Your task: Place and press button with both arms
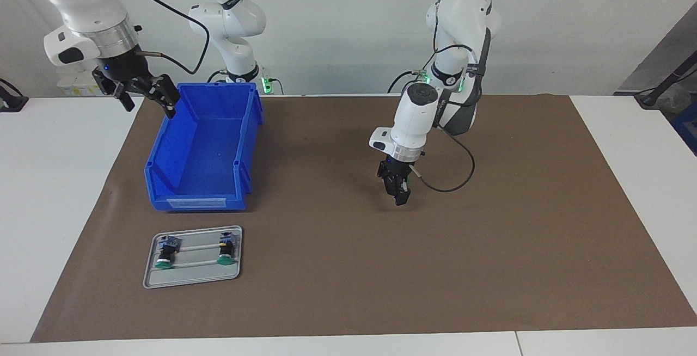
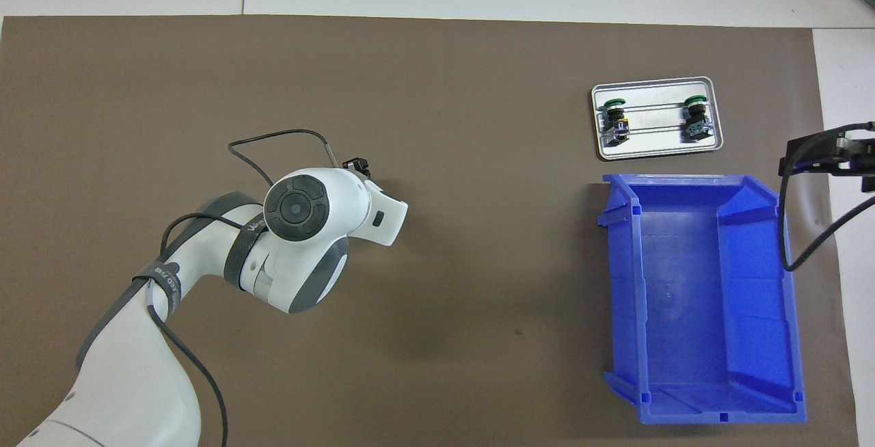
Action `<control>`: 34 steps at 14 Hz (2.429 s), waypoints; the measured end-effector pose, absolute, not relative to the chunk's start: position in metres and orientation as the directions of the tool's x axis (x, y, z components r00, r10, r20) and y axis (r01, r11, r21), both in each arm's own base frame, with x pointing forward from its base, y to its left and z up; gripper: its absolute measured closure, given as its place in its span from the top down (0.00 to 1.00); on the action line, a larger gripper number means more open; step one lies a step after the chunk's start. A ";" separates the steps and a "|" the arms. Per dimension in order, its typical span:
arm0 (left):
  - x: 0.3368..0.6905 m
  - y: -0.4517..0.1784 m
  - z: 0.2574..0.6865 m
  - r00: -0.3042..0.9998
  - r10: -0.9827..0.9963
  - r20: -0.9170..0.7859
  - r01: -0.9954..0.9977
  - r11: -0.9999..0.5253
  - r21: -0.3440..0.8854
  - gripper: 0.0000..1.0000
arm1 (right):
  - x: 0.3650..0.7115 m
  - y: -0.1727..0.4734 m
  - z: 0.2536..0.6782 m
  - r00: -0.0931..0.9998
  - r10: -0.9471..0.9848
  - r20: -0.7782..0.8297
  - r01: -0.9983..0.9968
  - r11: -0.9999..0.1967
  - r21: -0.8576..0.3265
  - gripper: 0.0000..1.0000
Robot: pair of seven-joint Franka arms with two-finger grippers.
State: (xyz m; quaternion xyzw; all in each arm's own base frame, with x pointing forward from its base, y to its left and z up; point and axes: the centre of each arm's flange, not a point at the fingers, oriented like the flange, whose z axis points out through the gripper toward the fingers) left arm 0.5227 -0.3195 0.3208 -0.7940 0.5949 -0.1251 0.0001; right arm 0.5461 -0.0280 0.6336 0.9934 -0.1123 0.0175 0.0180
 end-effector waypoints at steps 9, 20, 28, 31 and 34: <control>0.530 -0.324 0.348 0.305 -0.920 0.246 -0.921 -0.351 -0.170 0.00 | 0.546 -0.028 0.633 0.974 -0.222 0.038 -0.224 -0.974 0.032 1.00; 0.532 -0.313 0.455 0.728 -0.649 0.221 -0.661 -0.750 -0.026 0.04 | 0.546 -0.028 0.633 0.974 -0.222 0.037 -0.223 -0.974 0.032 1.00; 0.528 -0.288 0.467 0.901 -0.409 0.142 -0.416 -0.909 0.019 0.80 | 0.546 -0.027 0.633 0.975 -0.220 0.037 -0.221 -0.975 0.032 1.00; 0.527 -0.246 0.467 0.934 -0.358 0.008 -0.358 -0.934 0.003 1.00 | 0.546 -0.026 0.633 0.975 -0.219 0.037 -0.220 -0.975 0.032 1.00; 0.523 -0.235 0.470 0.938 -0.344 -0.035 -0.345 -0.939 -0.002 1.00 | 0.546 -0.025 0.633 0.976 -0.217 0.037 -0.218 -0.975 0.032 1.00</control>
